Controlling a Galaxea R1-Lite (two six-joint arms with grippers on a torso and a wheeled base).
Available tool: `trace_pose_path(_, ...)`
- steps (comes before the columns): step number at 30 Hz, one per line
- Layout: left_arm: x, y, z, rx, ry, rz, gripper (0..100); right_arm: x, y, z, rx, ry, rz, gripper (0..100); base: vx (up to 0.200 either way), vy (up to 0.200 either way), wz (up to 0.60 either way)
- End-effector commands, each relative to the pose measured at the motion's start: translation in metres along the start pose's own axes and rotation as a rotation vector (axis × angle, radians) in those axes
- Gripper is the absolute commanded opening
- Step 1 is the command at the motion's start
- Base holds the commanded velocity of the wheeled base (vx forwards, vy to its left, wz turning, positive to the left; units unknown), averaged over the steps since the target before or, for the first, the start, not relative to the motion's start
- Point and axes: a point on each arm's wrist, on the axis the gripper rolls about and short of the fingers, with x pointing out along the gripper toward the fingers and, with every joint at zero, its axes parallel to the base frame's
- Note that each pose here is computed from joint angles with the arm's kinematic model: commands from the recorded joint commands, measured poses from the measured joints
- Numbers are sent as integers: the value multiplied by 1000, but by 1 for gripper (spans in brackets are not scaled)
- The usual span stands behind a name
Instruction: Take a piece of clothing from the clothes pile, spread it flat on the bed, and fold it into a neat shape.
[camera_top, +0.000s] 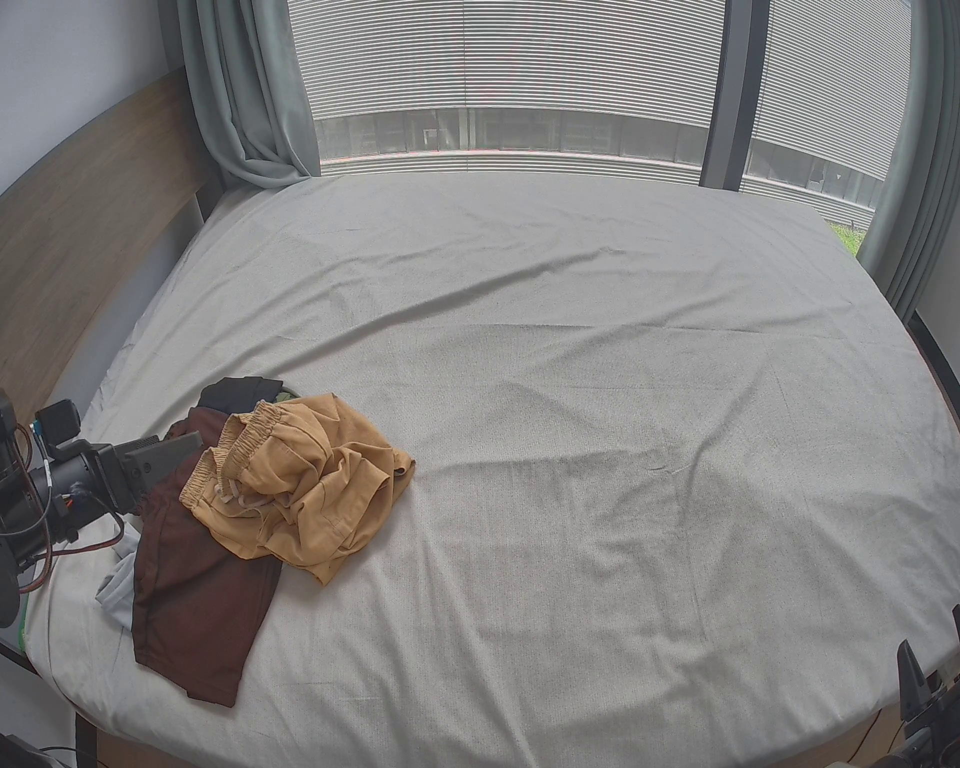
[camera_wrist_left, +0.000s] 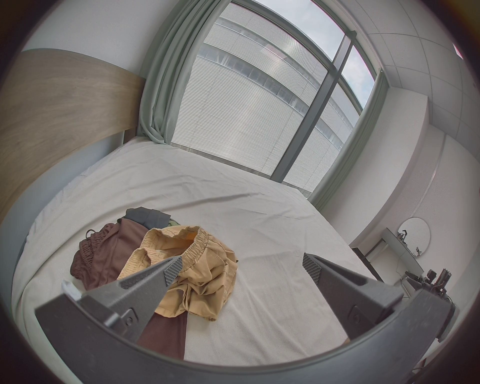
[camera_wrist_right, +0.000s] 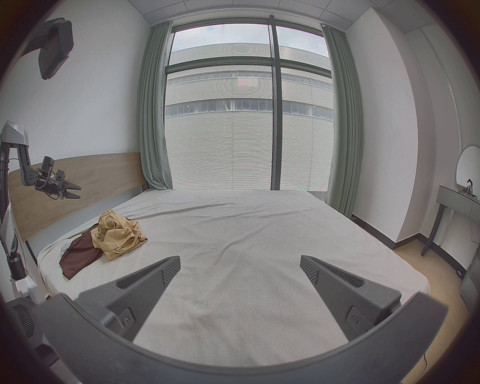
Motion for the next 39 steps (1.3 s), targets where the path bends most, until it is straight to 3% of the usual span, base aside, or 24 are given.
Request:
trace_pose_path(1,11,13,0,-26,21,-17,100,0,0,-4,-1,-2,0,100,0,0,0)
trace_pose_path(20,36,32,4,-64,44,-67,100,0,0,-4,1,-2,0,100,0,0,0)
trace_pose_path(39,90,75,4,-85,74,-107,100,0,0,-4,1,-2,0,100,0,0,0)
